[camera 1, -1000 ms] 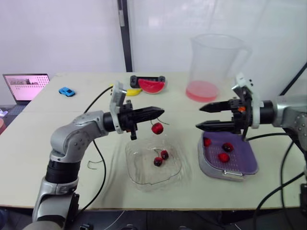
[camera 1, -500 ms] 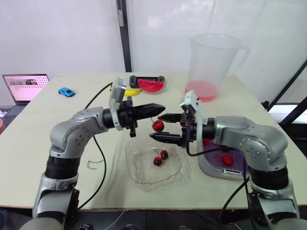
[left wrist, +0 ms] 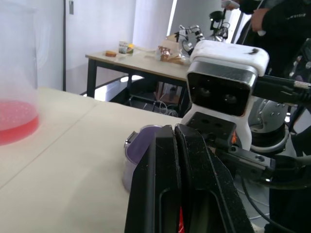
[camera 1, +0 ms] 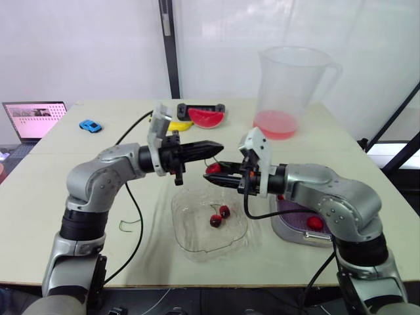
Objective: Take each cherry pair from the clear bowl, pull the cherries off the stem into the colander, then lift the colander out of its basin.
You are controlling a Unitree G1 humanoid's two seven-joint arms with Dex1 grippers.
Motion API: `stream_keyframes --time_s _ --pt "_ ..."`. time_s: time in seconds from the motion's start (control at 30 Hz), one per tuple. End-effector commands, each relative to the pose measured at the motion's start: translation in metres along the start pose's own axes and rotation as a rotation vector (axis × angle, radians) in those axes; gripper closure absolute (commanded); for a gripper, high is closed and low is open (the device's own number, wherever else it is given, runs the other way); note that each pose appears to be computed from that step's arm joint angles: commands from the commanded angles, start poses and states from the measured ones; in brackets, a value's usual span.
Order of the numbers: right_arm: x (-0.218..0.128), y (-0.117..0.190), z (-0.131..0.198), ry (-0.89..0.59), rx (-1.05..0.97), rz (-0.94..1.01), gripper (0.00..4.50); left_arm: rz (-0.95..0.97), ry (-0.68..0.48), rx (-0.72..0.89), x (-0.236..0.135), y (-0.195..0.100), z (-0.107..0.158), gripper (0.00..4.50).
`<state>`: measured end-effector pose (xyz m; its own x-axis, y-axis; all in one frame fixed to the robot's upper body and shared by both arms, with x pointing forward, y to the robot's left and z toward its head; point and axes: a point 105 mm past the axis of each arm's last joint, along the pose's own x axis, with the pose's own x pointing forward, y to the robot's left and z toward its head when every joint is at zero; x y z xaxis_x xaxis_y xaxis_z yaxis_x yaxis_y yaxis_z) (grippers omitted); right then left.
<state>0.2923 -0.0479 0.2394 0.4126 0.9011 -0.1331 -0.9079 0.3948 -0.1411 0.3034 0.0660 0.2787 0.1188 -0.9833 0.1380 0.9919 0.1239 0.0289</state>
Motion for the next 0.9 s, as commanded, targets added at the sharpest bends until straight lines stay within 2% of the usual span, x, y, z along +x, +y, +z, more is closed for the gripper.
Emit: stream_keyframes --time_s 0.03,0.1,0.27,0.47,0.63,0.9 --pt "-0.003 0.002 0.010 -0.032 -0.046 -0.005 2.84 -0.023 -0.011 0.051 0.002 -0.004 0.010 4.50" --pt "-0.003 0.002 0.010 -0.032 -0.041 -0.007 2.84 -0.024 -0.011 0.051 0.002 -0.004 0.009 4.50" --pt "-0.003 0.002 0.008 -0.026 -0.031 -0.007 4.14 -0.025 -0.012 0.053 0.002 -0.003 0.010 4.50" --pt "-0.003 0.004 -0.004 0.019 -0.012 0.003 4.14 -0.024 -0.021 0.058 0.003 -0.003 0.013 4.50" --pt "-0.013 -0.004 -0.035 0.147 0.043 -0.047 4.14 -0.018 -0.039 0.067 0.003 -0.002 0.018 4.50" --pt "-0.034 -0.008 -0.021 0.118 0.092 -0.033 4.14 0.013 -0.028 0.080 -0.004 0.002 0.019 4.50"
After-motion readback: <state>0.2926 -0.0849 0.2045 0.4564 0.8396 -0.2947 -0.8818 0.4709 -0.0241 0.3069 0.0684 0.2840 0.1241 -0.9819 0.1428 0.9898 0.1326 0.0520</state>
